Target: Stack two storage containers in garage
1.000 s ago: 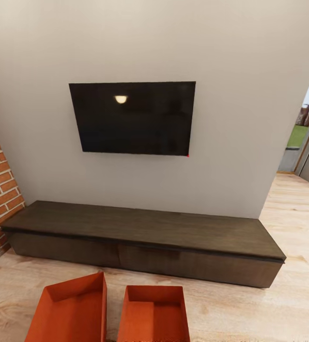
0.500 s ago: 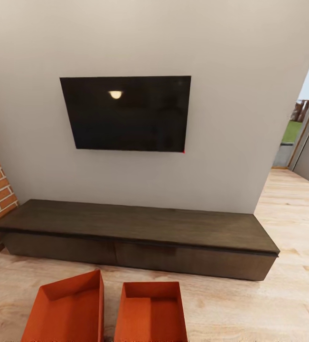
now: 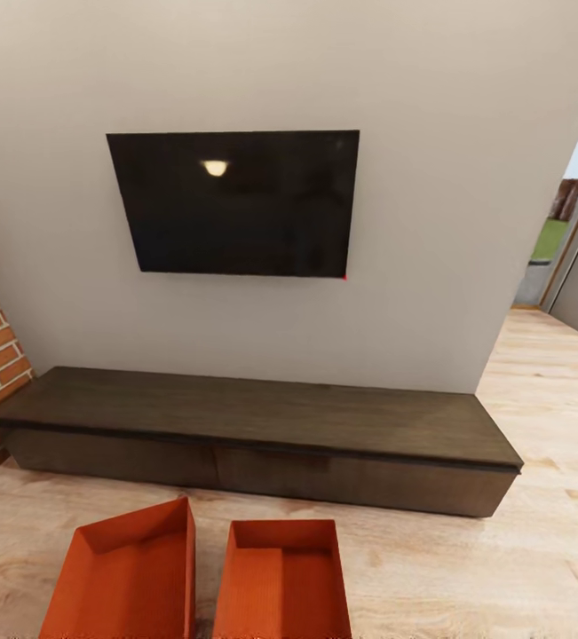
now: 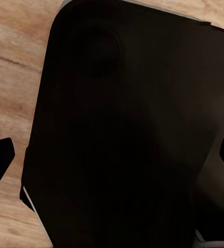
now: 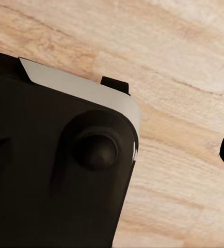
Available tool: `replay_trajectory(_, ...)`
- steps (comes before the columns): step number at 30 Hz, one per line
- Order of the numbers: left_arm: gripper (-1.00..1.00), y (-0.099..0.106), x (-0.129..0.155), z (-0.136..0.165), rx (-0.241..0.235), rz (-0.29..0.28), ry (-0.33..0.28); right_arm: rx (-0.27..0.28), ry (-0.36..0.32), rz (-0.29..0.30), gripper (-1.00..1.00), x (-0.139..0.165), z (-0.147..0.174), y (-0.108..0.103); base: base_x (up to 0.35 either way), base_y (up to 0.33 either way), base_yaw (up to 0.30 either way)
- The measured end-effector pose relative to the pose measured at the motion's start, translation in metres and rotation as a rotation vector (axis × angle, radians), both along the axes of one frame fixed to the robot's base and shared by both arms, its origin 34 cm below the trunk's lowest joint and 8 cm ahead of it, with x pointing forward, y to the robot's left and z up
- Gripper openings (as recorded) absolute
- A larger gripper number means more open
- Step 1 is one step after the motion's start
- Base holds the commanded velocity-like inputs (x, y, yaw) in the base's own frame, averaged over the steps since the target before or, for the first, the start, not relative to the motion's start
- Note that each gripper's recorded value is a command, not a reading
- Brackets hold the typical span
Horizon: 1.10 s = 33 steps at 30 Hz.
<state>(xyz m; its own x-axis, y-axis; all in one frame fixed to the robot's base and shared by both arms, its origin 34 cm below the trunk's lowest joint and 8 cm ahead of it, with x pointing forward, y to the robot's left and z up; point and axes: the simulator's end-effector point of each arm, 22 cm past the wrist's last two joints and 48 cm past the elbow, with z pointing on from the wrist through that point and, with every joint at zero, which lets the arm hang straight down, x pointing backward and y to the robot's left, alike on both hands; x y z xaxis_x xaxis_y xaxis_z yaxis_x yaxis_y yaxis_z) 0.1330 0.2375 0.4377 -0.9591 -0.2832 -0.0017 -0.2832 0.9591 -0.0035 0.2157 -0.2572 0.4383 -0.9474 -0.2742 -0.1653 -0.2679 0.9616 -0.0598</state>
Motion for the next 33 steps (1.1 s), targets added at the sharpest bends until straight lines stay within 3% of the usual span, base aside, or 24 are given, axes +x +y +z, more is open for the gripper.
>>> replay_trajectory(1,1.0,0.011,0.001,0.0,0.014,-0.004,-0.001,-0.001,0.002,0.001,1.0,-0.001,0.0,0.0,0.0,0.0,0.022)
replay_trajectory(5,1.0,0.018,-0.002,0.0,0.022,-0.009,0.006,0.0,0.008,0.001,1.0,-0.003,-0.001,0.0,0.0,0.0,0.049)
replay_trajectory(33,1.0,0.018,-0.02,0.001,0.022,-0.012,0.052,-0.005,0.057,0.0,1.0,-0.021,-0.004,-0.002,0.0,0.0,0.016)
